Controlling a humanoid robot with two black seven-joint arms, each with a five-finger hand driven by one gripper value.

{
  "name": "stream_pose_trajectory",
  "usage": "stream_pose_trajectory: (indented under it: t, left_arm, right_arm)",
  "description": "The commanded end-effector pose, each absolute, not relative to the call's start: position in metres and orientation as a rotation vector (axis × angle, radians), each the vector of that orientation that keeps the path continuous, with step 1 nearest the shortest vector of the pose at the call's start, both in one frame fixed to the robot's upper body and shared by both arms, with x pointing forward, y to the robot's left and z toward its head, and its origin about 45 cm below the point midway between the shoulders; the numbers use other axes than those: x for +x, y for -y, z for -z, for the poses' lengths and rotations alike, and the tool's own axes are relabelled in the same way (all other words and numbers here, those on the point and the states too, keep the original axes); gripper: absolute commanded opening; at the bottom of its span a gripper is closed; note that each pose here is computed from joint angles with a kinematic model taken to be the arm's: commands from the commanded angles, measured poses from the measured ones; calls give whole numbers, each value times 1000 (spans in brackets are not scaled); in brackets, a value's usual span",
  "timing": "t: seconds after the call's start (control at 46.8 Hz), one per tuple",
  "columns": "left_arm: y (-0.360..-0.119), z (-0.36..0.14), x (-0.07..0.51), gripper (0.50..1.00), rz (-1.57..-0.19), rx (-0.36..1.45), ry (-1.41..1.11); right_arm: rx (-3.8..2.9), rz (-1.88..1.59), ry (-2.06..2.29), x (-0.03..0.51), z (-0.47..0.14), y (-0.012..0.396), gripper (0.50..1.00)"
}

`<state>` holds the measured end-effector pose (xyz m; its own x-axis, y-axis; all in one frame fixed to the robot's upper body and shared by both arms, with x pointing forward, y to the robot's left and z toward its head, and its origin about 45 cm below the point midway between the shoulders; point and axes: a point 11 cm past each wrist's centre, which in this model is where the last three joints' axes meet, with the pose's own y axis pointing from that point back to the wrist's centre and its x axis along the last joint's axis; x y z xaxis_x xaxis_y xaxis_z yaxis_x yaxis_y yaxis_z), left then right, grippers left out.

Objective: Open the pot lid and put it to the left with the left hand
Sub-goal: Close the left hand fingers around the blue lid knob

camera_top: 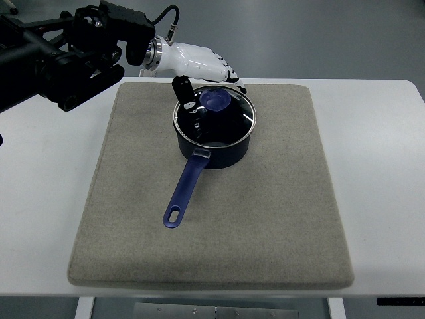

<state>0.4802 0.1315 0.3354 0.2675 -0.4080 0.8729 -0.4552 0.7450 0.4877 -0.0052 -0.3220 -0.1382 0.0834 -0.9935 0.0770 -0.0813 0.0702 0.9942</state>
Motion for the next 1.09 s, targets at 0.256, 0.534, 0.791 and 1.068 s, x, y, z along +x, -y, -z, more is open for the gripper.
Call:
stream_pose_trajectory:
  t: [0.256, 0.534, 0.791, 1.068]
  left_arm:
    - [-131, -330, 478, 816, -28, 789, 1333]
    - [-127, -337, 479, 741, -33, 777, 1350]
    - [-129, -334, 478, 713, -30, 782, 1345]
    - [-130, -335, 478, 508, -22, 791, 1353]
  right_arm:
    - [1251, 1054, 1235, -5, 138, 322, 917]
    - [1251, 1054, 1235, -5, 138, 322, 917]
    - [1251, 1054, 1235, -5, 138, 322, 917]
    - [1251, 1054, 1235, -5, 138, 322, 917]
